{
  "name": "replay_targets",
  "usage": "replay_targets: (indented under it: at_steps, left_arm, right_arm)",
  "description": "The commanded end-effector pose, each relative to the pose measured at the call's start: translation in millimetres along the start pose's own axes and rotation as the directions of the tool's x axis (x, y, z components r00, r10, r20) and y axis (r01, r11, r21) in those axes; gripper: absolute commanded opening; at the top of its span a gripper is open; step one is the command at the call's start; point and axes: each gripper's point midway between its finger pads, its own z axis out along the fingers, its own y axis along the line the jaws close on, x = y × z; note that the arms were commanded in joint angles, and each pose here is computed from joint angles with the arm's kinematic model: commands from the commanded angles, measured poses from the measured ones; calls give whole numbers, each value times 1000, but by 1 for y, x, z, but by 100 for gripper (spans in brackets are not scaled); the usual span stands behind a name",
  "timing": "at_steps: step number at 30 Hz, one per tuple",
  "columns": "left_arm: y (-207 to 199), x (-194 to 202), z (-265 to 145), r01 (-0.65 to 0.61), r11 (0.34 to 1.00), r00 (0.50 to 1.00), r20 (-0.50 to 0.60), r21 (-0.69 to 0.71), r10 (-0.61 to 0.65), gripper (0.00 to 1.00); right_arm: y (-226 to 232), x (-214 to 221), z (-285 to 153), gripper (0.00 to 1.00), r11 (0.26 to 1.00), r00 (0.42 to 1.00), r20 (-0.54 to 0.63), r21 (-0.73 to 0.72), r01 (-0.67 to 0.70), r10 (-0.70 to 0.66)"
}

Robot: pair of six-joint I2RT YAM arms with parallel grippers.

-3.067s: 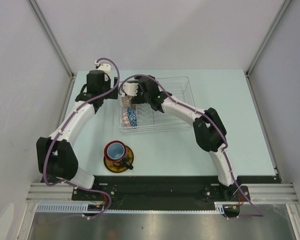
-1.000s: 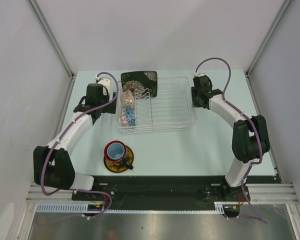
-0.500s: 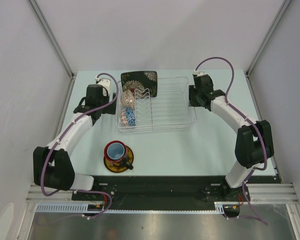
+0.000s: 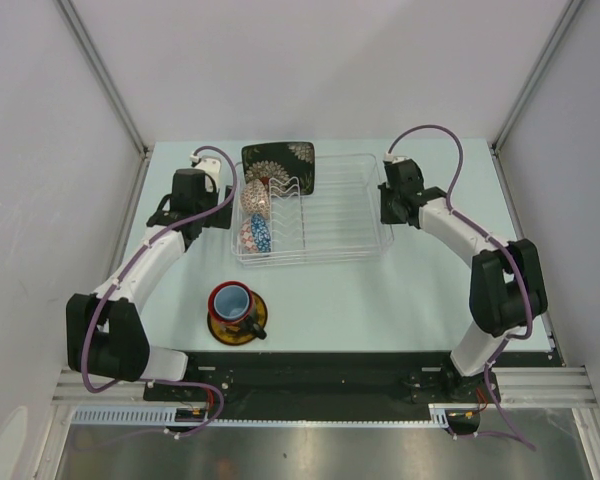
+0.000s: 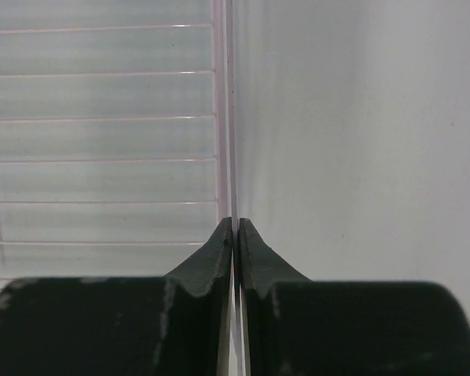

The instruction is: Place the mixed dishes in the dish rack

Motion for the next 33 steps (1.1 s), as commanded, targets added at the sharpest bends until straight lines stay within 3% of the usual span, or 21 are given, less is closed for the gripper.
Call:
replay_targets:
  at_steps: [1, 3, 11, 23, 26, 28, 29, 30, 33]
  left_arm:
    - [10, -20, -10, 6, 1000, 997, 72, -26, -4, 99]
    - [10, -19, -10, 5, 1000, 998, 70, -26, -3, 99]
    - [11, -21, -12, -1, 1000, 997, 78, -28, 3, 99]
    - [15, -23, -16, -4, 1000, 996, 87, -28, 6, 99]
    - [17, -22, -17, -3, 1000, 997, 83, -28, 6, 99]
    - [21, -22, -18, 6, 1000, 997, 83, -29, -3, 99]
    - [22, -23, -20, 11, 1000, 996, 88, -22, -9, 99]
    - [22, -23, -20, 17, 1000, 996, 89, -18, -15, 99]
    - [32, -24, -24, 45, 999, 995, 87, -14, -43, 99]
  right_arm:
    - [12, 6, -14, 5, 1000, 1000, 9, -15, 11, -10]
    - [15, 13, -17, 0, 1000, 1000, 4, -16, 20, -20]
    - [23, 34, -33, 0, 999, 999, 5, 15, 35, -35]
    - [-9, 43, -42, 0, 996, 1000, -3, 93, -5, 5]
    - [-5, 40, -47, 51, 996, 1000, 12, 84, 4, -5]
    - [3, 37, -54, 70, 996, 998, 38, 82, 38, -41]
    - [6, 32, -60, 90, 995, 996, 66, 84, 48, -54]
    - [4, 27, -66, 99, 992, 993, 91, 115, 60, -71]
    - [13, 17, -91, 100, 984, 982, 141, 146, 103, -124]
